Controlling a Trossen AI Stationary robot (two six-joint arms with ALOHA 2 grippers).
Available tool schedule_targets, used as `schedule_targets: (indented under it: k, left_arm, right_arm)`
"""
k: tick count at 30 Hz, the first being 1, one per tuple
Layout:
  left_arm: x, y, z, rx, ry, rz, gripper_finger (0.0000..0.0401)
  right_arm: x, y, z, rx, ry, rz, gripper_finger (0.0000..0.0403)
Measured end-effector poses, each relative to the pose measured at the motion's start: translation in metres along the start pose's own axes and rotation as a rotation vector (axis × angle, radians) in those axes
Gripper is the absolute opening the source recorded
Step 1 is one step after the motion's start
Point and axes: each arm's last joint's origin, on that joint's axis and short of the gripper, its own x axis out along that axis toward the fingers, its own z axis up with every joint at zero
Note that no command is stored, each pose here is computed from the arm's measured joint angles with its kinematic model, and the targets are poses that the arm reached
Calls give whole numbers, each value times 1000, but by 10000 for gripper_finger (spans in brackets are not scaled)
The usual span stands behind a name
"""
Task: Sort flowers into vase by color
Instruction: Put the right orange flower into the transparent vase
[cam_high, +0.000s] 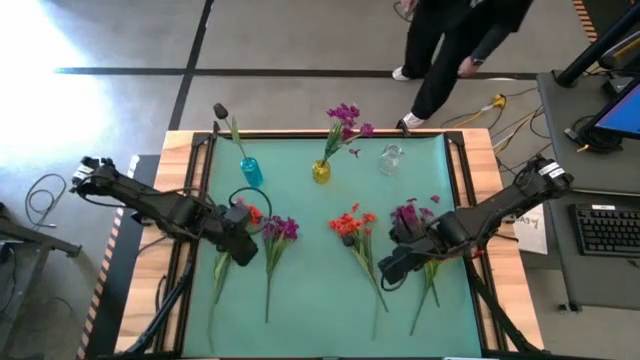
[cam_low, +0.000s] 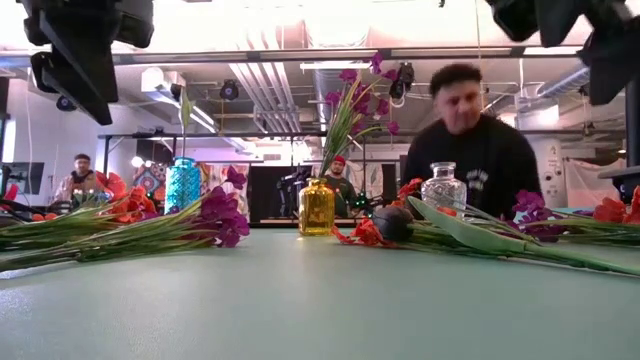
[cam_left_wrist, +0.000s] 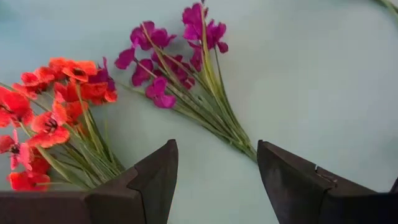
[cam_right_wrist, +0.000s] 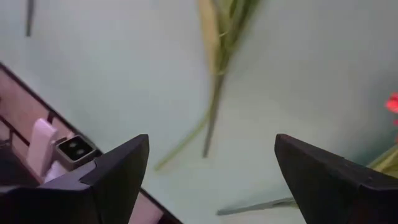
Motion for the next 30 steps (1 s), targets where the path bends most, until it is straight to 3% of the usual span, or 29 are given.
schedule_targets:
  k: [5,12,16,20,30]
  left_arm:
    - [1,-9,-13,21,-16,9,206]
    - [-3,-21,-40,38,3,-26,206]
    - [-4,-27,-57,38,0,-31,206]
    - [-1,-33,-75,37,-19,-17,206]
    - [21,-50,-109,37,-27,57,206]
  right_arm:
    - [9,11,-13,15,49,-51,341]
    - [30,19,-32,2,255,-281,341]
    - [34,17,-49,-32,295,-421,341]
    - [34,13,-68,-28,283,-504,340]
    - [29,-4,-107,87,92,-525,340]
